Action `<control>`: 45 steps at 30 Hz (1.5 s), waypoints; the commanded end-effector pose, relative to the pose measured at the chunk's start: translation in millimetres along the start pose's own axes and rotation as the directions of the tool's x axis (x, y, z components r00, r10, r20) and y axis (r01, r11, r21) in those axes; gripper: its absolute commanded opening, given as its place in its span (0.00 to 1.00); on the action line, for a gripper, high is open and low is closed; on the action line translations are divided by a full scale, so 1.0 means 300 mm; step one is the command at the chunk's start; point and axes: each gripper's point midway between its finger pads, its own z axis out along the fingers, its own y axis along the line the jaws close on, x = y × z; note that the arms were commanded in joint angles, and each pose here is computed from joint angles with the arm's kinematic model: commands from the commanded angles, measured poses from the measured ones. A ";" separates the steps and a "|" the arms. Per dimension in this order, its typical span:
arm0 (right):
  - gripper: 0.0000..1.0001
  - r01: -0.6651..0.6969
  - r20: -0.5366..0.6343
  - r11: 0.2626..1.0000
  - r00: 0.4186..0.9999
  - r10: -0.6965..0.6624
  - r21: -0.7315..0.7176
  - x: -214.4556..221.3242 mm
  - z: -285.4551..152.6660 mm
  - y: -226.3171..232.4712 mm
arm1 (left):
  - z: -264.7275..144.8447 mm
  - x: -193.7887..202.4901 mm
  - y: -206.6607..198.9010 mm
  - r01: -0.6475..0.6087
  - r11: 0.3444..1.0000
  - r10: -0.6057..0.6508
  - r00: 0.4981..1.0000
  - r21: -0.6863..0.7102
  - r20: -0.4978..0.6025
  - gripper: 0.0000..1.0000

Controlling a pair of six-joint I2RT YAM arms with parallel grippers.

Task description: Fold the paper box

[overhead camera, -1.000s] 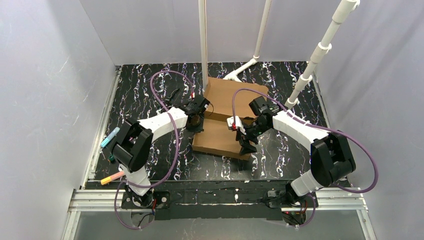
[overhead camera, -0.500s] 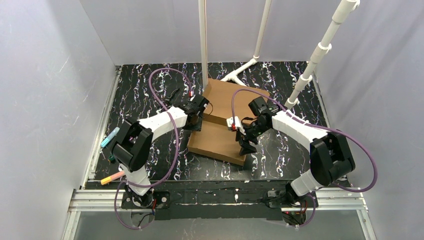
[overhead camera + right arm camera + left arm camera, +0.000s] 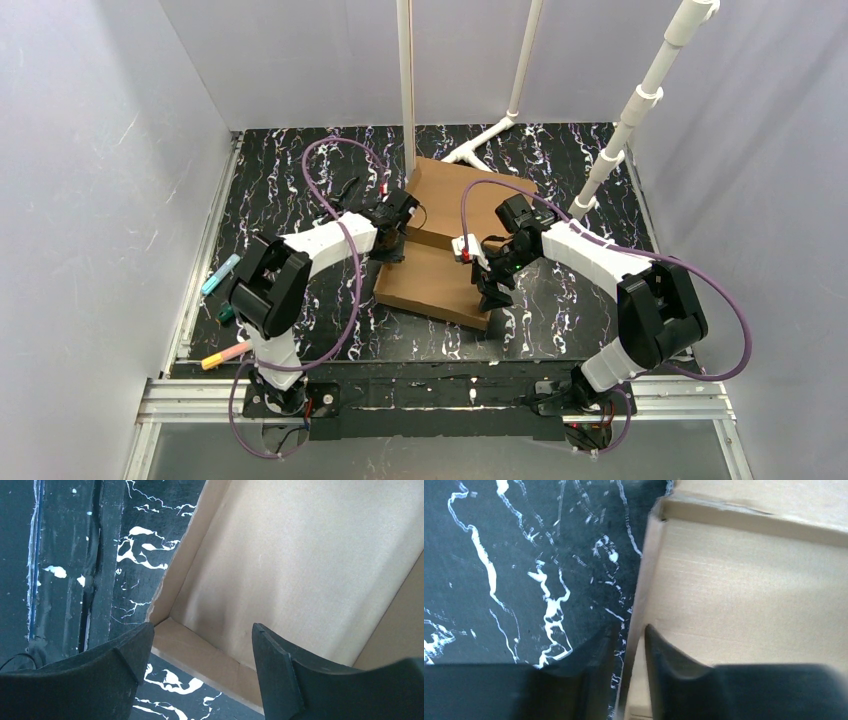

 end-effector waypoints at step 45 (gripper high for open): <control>0.81 -0.096 -0.105 0.995 0.990 0.092 -0.035 0.126 0.055 0.004 | -0.365 0.473 0.893 0.937 -0.204 -0.870 -0.040 -0.284 0.492 0.95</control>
